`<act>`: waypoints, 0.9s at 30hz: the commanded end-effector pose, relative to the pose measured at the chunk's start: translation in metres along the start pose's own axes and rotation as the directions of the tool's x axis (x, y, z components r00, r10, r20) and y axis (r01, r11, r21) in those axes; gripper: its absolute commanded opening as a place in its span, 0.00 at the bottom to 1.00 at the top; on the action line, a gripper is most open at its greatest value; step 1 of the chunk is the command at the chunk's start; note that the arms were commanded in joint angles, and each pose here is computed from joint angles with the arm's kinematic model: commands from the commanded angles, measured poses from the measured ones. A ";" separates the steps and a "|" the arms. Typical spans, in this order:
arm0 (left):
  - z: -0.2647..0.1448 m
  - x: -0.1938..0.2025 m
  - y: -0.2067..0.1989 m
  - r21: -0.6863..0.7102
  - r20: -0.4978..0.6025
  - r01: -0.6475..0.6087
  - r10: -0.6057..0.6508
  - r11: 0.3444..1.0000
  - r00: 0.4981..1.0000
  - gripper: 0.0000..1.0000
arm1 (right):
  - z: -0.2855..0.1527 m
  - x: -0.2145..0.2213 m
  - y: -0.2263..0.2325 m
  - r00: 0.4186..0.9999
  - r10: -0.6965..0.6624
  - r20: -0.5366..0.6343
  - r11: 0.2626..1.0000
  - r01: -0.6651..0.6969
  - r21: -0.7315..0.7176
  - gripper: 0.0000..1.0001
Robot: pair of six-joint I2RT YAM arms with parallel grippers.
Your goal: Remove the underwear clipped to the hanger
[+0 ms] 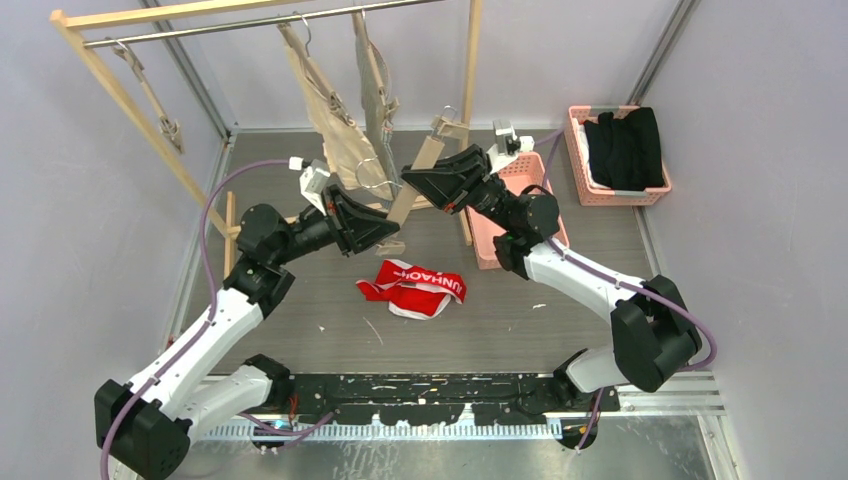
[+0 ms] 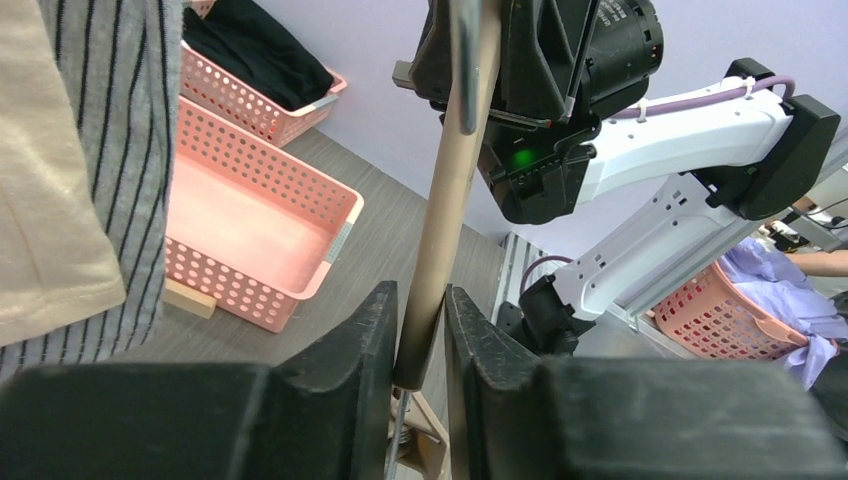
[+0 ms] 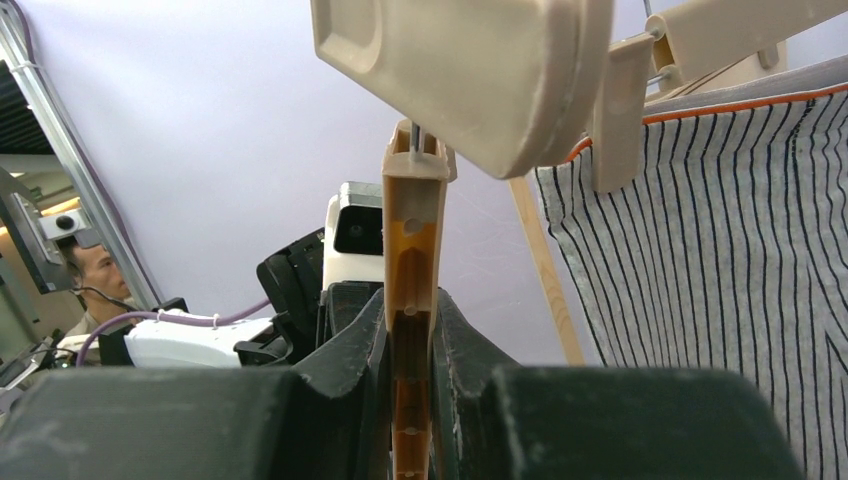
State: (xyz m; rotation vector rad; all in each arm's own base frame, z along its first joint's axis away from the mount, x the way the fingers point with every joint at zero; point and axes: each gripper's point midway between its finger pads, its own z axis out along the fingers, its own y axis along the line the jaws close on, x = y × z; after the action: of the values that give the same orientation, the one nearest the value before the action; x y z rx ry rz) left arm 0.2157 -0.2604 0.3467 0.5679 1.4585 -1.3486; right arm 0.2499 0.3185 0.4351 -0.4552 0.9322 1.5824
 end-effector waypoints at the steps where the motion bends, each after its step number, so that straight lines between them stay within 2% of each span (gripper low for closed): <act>1: -0.001 -0.013 -0.017 0.072 0.057 -0.046 0.042 0.996 0.997 0.20 | 0.006 -0.028 0.025 0.995 -0.052 0.088 0.996 0.058 -0.066 0.01; 3: -0.001 -0.016 -0.016 0.066 0.073 -0.057 0.052 0.996 0.996 0.05 | 0.006 -0.024 0.025 0.996 -0.044 0.080 0.996 0.049 -0.068 0.01; 4: -0.001 -0.018 -0.016 0.062 0.084 -0.059 0.054 0.996 0.995 0.01 | 0.005 -0.023 0.025 0.996 -0.040 0.077 0.997 0.045 -0.069 0.01; 9: -0.001 -0.028 -0.018 0.048 0.117 -0.038 0.033 0.998 0.993 0.00 | 0.003 -0.018 0.022 0.997 -0.031 0.064 0.998 0.034 -0.053 0.01; 10: -0.002 -0.031 -0.019 0.043 0.121 -0.036 0.030 0.998 0.992 0.00 | 0.002 -0.016 0.021 0.998 -0.032 0.059 0.998 0.035 -0.046 0.06; 12: -0.004 -0.036 -0.022 0.026 0.121 -0.036 0.033 0.999 0.992 0.00 | 0.001 -0.012 0.017 0.999 -0.035 0.036 0.999 0.037 -0.030 0.38; 14: -0.008 -0.036 -0.022 -0.011 0.094 -0.037 0.038 0.999 0.995 0.00 | 0.000 -0.007 0.015 0.999 -0.045 0.014 0.999 0.046 -0.021 0.57; 16: -0.013 -0.040 -0.026 -0.043 0.067 -0.050 0.053 0.998 0.996 0.00 | -0.003 0.000 0.010 0.999 -0.051 -0.019 0.999 0.051 0.003 0.96; 17: -0.016 -0.041 -0.026 -0.064 0.049 -0.050 0.054 0.997 0.997 0.00 | -0.004 0.003 0.007 0.998 -0.059 -0.038 0.998 0.060 0.011 1.00; 22: -0.036 -0.041 -0.034 -0.151 -0.024 -0.073 0.071 0.986 0.997 0.00 | -0.018 0.020 0.000 0.985 -0.107 -0.136 0.991 0.116 0.063 1.00; 25: -0.056 -0.040 -0.038 -0.223 -0.053 -0.104 0.094 0.969 0.994 0.00 | -0.037 0.034 -0.025 0.963 -0.146 -0.228 0.958 0.195 0.209 1.00; 27: -0.076 -0.036 -0.039 -0.299 -0.100 -0.131 0.106 0.945 0.989 0.00 | -0.057 0.041 -0.043 0.933 -0.183 -0.309 0.897 0.287 0.337 1.00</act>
State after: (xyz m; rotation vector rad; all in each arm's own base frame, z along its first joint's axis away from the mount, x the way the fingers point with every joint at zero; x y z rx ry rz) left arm 0.1826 -0.2196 0.3933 0.5143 1.5373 -1.1619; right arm 0.2537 0.3165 0.3880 -0.5043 1.1554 1.3881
